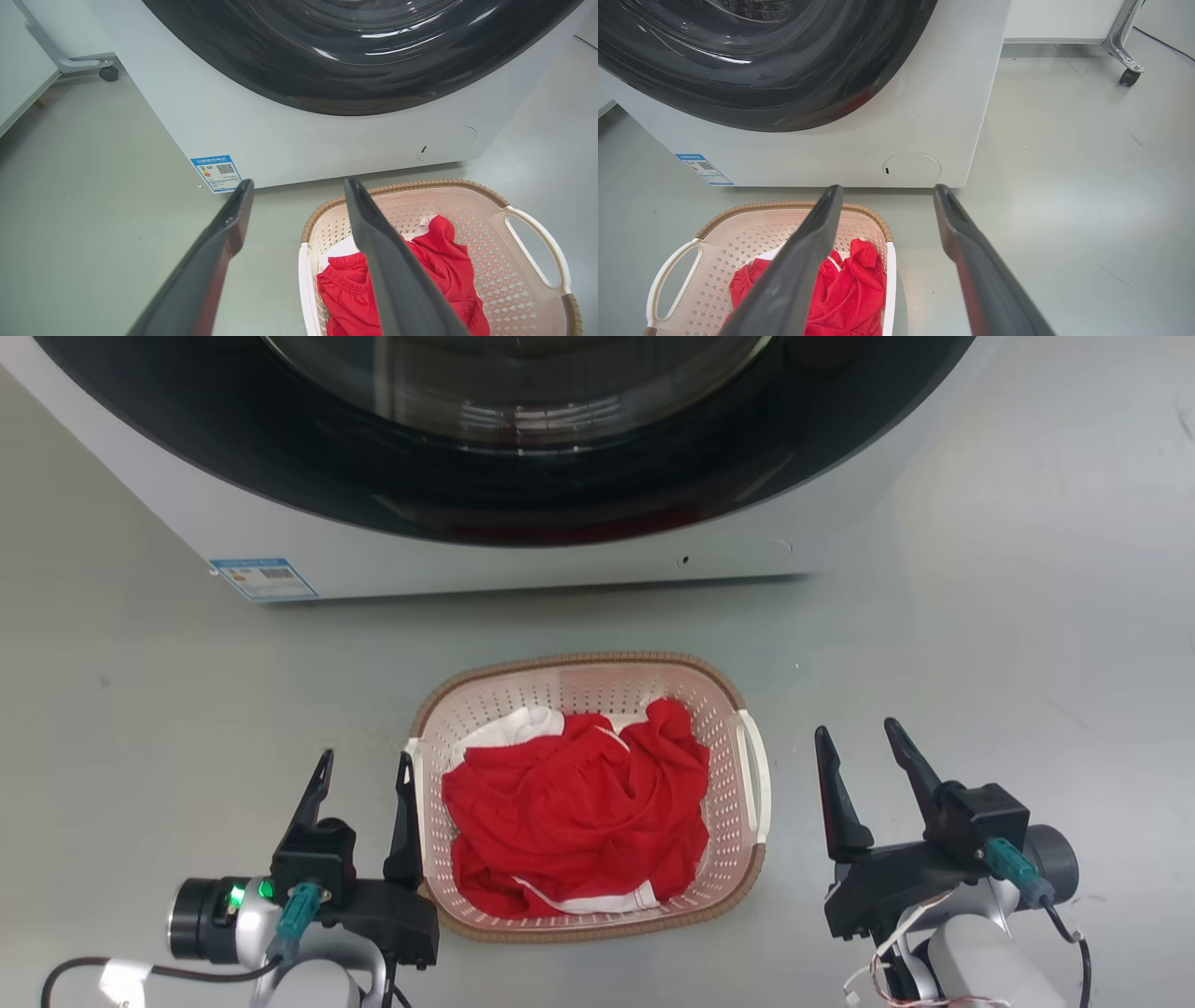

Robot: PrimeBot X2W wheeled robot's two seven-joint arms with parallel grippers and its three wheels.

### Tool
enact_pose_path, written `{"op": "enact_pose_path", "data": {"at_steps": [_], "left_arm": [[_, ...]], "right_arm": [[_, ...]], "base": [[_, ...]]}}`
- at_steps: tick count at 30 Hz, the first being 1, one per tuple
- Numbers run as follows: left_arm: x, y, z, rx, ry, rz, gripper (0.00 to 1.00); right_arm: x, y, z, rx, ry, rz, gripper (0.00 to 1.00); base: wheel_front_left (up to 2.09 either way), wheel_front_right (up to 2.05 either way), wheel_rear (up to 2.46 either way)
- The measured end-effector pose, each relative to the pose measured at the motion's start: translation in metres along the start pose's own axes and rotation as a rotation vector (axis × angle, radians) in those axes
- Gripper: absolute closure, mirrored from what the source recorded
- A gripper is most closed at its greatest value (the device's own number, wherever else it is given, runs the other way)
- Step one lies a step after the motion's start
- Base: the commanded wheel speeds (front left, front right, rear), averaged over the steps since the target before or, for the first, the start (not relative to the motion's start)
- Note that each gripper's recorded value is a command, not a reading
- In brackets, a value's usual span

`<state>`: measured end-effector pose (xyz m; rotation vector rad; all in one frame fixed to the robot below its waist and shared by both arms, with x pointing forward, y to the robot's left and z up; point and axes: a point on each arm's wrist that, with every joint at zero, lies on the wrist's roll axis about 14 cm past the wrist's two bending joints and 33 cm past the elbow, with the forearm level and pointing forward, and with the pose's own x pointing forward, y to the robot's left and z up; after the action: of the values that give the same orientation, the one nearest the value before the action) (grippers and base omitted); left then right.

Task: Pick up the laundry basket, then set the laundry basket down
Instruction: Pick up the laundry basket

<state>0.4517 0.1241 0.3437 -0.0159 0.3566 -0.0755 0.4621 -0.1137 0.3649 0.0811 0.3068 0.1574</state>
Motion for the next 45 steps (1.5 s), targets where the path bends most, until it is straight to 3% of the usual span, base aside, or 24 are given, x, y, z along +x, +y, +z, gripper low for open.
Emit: {"op": "enact_pose_path", "data": {"at_steps": [16, 26, 45], "left_arm": [[0.045, -0.003, -0.048, 0.007, 0.115, -0.013, 0.0], [0.05, 0.003, -0.091, 0.01, 0.226, -0.001, 0.0], [0.068, 0.004, -0.138, 0.007, 0.354, -0.013, 0.0]], "right_arm": [[0.044, -0.012, -0.048, 0.001, 0.109, -0.001, 0.0], [0.058, -0.002, -0.083, -0.001, 0.196, 0.047, 0.0], [0.072, -0.008, -0.136, 0.018, 0.337, 0.038, 0.0]], "base": [[0.0, 0.0, 0.0], [0.0, 0.0, 0.0], [0.0, 0.0, 0.0]]}}
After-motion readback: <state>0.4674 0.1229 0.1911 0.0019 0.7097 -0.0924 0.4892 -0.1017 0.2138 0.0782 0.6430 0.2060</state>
